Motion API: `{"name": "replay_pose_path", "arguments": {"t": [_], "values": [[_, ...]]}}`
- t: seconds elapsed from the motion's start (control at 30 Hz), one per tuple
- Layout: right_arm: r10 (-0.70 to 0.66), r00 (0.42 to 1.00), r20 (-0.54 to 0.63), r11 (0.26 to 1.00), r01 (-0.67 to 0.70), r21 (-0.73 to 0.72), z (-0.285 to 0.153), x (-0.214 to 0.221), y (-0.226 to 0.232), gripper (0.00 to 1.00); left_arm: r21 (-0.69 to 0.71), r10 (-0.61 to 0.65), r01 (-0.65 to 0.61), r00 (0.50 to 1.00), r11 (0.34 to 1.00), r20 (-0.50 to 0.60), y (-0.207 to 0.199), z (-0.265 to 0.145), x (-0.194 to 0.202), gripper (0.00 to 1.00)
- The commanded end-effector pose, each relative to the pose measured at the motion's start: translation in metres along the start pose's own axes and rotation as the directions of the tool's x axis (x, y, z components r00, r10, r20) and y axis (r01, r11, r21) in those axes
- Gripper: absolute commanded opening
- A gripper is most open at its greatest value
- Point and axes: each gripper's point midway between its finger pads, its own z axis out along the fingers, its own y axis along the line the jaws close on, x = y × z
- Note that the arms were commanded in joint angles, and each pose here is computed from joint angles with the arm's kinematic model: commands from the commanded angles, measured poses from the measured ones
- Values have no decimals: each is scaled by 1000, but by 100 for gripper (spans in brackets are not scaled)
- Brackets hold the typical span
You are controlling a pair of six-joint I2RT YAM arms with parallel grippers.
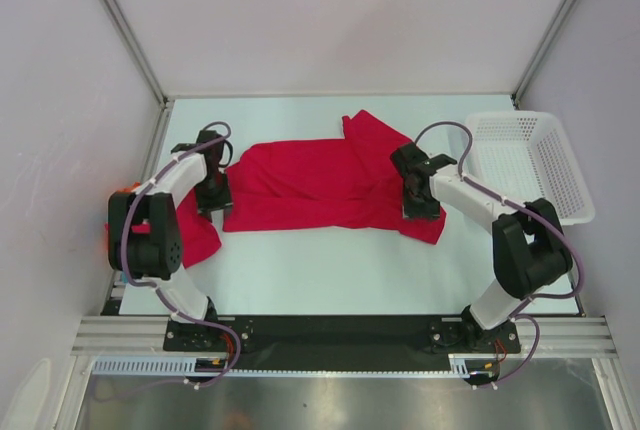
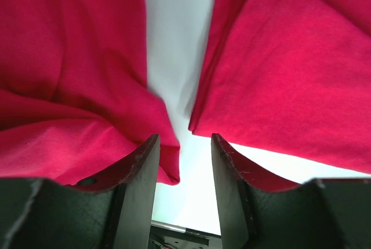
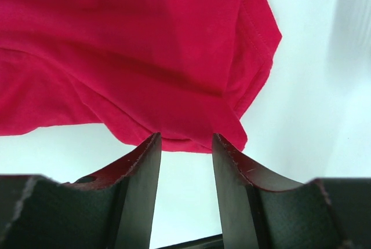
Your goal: Fold and stack the t-shirts
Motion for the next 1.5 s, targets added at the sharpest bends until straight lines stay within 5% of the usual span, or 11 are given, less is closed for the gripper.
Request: {"name": "replay_pose_path", "arguments": {"t": [0.0, 0.63, 1.0, 1.1, 1.47], "values": [[31, 999, 23, 999, -31, -19, -6, -2, -4, 46, -49, 19, -20, 999, 999, -31, 6, 10, 9, 46], [65, 998, -8, 997, -64, 47, -18, 28, -33, 49, 31, 44, -41, 996, 999, -83, -12, 39, 19, 44], [86, 996, -16, 995, -85, 60, -16, 41, -44, 50, 120, 45, -34, 995, 992, -91, -28, 43, 19, 16], [90, 996, -17, 994, -89, 63, -14, 44, -46, 51, 122, 41, -30, 996, 992, -85, -28, 42, 19, 0], [96, 995, -27, 994, -95, 53, -6, 46, -46, 54, 89, 2, -2, 1000, 996, 5, -15, 13, 1, 0]]}}
